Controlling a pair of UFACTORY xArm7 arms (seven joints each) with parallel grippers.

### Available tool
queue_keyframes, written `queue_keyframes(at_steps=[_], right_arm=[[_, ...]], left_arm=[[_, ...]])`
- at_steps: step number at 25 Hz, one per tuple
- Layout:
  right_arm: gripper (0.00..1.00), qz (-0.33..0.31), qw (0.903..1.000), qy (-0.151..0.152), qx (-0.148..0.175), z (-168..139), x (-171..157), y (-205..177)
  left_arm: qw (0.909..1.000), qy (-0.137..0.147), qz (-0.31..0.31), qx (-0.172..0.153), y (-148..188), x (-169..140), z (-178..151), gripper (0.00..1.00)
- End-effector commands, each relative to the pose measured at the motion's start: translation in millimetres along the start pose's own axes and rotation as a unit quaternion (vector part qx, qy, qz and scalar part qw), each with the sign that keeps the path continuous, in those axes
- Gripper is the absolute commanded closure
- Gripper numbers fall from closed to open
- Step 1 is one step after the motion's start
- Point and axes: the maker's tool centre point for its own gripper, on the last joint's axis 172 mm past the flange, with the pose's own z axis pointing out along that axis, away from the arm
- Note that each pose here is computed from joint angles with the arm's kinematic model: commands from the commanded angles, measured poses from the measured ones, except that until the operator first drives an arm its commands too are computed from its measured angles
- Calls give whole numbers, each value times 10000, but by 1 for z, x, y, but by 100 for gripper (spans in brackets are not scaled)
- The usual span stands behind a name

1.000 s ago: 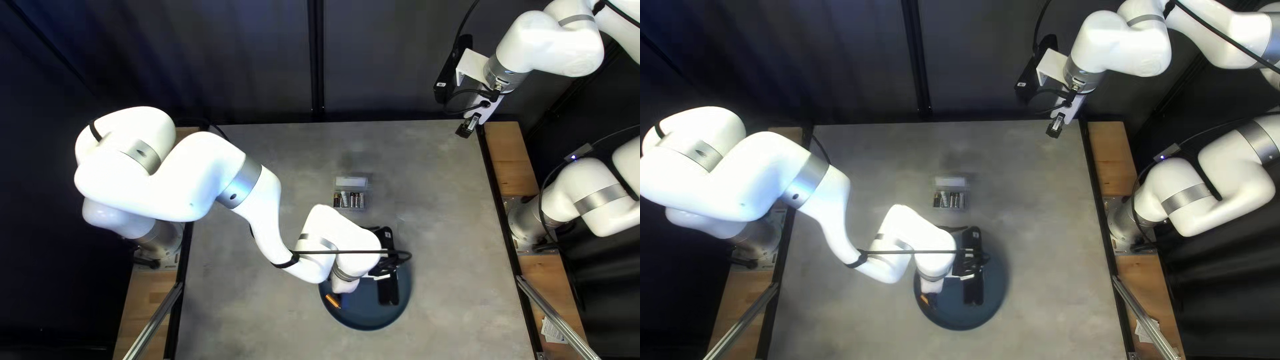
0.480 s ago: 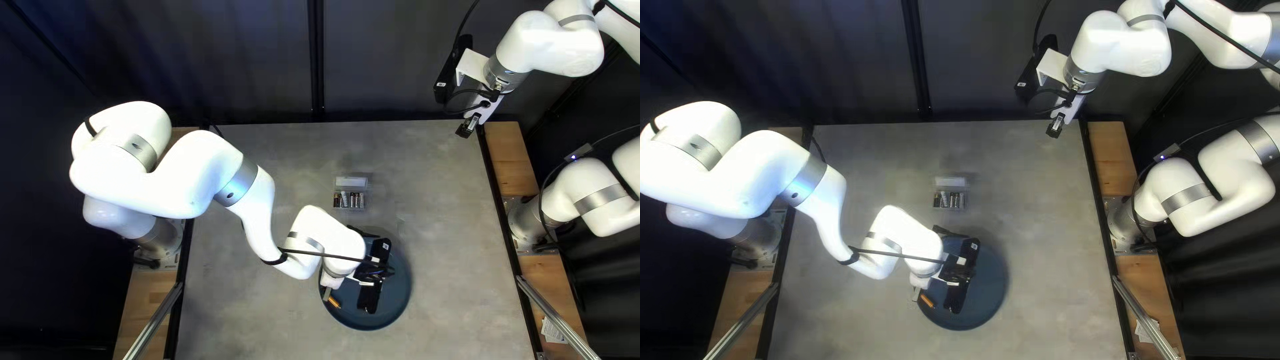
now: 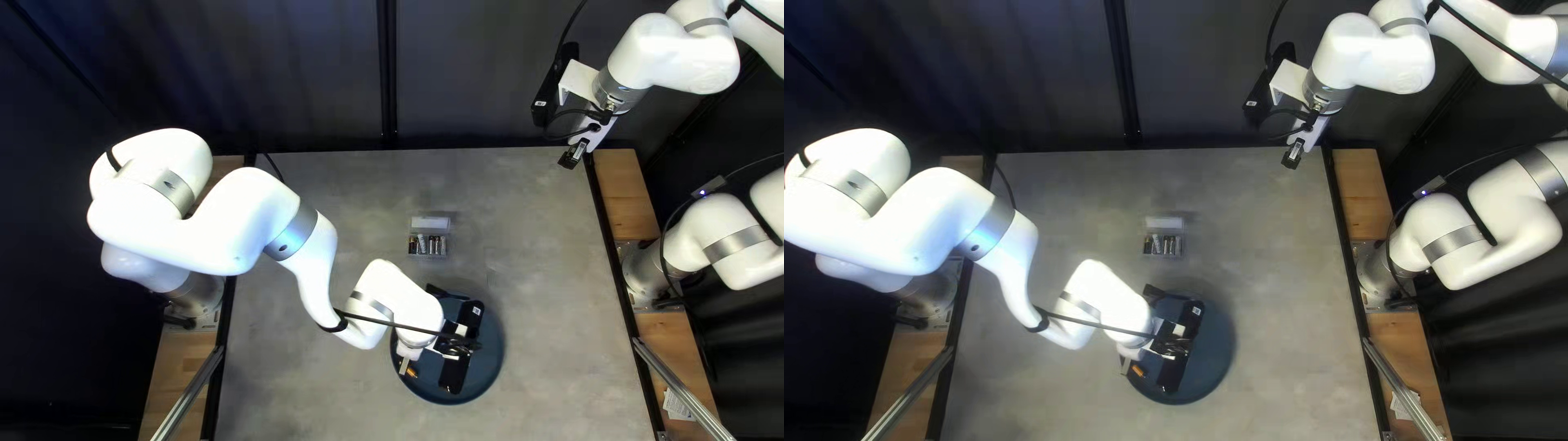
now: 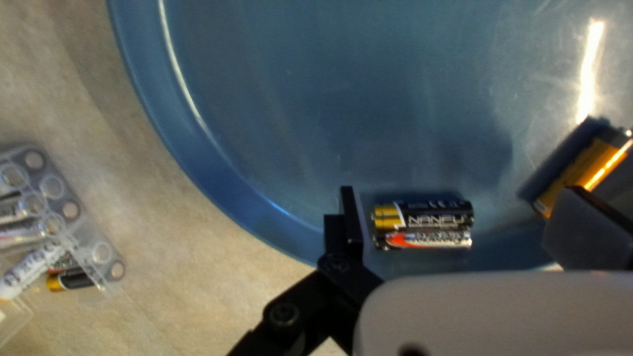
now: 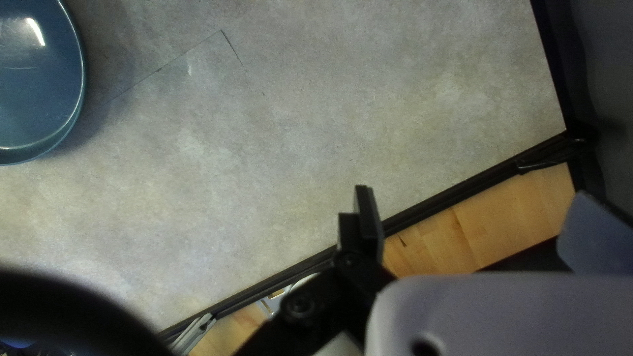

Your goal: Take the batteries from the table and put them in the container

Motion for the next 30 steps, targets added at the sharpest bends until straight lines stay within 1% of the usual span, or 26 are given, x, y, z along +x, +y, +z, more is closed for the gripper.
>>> queue_keyframes(at_steps=[1, 8, 10, 11, 12, 13, 19, 21, 23, 26, 28, 29, 30], right_arm=[[0, 0, 10000, 0, 0, 0, 0, 0], [0, 0, 10000, 0, 0, 0, 0, 0], [0, 0, 10000, 0, 0, 0, 0, 0], [0, 0, 10000, 0, 0, 0, 0, 0], [0, 0, 10000, 0, 0, 0, 0, 0], [0, 0, 10000, 0, 0, 0, 0, 0], [0, 0, 10000, 0, 0, 0, 0, 0], [0, 0, 10000, 0, 0, 0, 0, 0], [0, 0, 10000, 0, 0, 0, 0, 0], [0, 0, 10000, 0, 0, 0, 0, 0], [0, 0, 10000, 0, 0, 0, 0, 0], [0, 0, 10000, 0, 0, 0, 0, 0], [0, 0, 10000, 0, 0, 0, 0, 0]], left_arm=[[10000, 15, 8, -27, -1, 0, 3, 0], [10000, 41, 24, -74, 1, 0, 9, 0], [10000, 45, 2, -77, 1, -1, 9, 4], [10000, 49, -8, -76, 0, -1, 9, 36], [9999, 57, -31, -77, -2, -3, 10, 75], [9999, 59, -50, -79, -2, -4, 10, 100], [9999, 14, -120, -78, -1, -6, 9, 100], [9999, 0, -138, -65, 2, -5, 4, 100], [9999, 2, -154, -18, 5, -4, -6, 100], [9997, 42, -215, 99, 6, 1, -29, 100], [9989, 111, -399, 227, -8, -1, -48, 100], [9985, 131, -461, 262, -12, -3, -51, 100], [9971, 103, -659, 375, -31, -8, -53, 100]])
